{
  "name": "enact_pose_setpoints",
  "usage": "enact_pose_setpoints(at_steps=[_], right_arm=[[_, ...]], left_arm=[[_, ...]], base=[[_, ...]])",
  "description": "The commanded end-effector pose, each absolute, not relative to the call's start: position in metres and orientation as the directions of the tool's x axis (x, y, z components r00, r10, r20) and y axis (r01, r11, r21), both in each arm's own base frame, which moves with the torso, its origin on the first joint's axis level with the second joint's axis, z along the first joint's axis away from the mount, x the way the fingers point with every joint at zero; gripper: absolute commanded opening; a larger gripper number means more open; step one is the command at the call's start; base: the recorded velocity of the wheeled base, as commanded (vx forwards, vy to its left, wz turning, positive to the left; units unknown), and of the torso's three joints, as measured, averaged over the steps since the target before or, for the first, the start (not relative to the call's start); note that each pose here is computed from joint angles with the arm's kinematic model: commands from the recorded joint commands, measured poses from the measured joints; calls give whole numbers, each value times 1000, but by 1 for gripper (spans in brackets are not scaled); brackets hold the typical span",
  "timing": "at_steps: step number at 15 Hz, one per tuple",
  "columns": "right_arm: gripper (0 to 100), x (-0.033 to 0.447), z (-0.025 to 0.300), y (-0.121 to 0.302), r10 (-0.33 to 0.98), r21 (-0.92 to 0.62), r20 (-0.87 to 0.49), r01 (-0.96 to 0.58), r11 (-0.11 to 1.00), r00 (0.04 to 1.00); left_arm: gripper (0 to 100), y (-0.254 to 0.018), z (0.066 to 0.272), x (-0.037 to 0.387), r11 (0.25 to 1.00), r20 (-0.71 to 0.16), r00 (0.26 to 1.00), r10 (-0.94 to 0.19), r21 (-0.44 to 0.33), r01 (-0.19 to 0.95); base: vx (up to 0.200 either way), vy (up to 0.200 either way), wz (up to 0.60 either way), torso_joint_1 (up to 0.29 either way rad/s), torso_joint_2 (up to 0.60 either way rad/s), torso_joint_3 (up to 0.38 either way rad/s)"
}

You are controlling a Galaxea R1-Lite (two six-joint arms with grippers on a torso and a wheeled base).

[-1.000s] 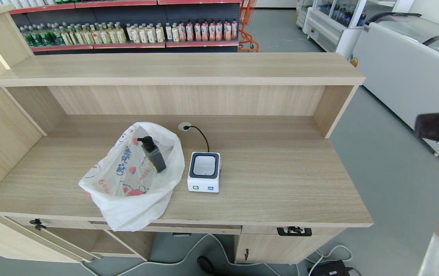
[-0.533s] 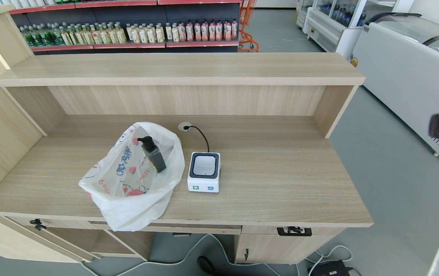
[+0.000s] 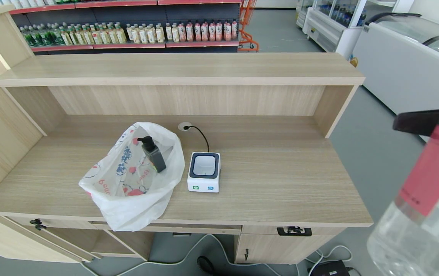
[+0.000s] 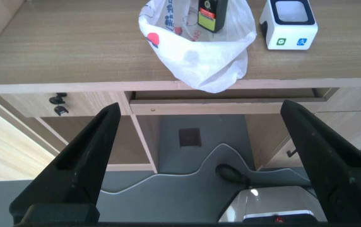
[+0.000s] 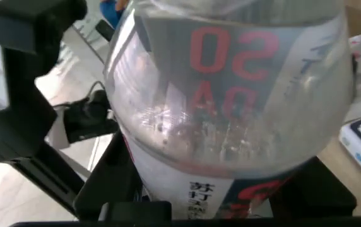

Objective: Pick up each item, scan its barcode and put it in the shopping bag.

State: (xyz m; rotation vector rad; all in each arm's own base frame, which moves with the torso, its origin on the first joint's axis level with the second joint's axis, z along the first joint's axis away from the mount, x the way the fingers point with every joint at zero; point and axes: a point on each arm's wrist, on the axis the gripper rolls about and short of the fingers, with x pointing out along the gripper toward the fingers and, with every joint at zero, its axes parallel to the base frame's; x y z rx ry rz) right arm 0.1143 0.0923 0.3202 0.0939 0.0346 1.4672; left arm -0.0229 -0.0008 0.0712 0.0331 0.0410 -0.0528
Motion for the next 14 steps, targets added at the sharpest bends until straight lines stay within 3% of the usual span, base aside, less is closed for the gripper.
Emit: enact_pose_setpoints(at_steps=[1, 2, 6, 9, 14], right_arm=[[0, 154, 280, 63, 892, -157, -151, -902, 403, 425], [0, 165, 264, 47, 818, -266, -209, -836, 480, 536], [0, 176, 249, 28, 626, -328, -249, -673, 663, 739], [0, 208, 242, 30, 554, -430, -169, -567, 703, 815], [0, 219, 238, 31, 549, -530, -110, -515, 673, 829]], left_arm=[[100, -1, 71, -23, 998, -41, 998, -52, 32, 53], [100, -1, 71, -23, 998, -41, 998, -52, 32, 53], [100, -1, 71, -23, 998, -41, 998, -52, 32, 53], [100, -1, 71, -23, 998, -43, 998, -52, 32, 54], [100, -1, 71, -23, 998, -41, 998, -52, 32, 53]], base=[[0, 0, 0, 0, 0, 0], [0, 0, 0, 0, 0, 0], [0, 0, 0, 0, 0, 0], [0, 0, 0, 0, 0, 0], [0, 0, 0, 0, 0, 0]])
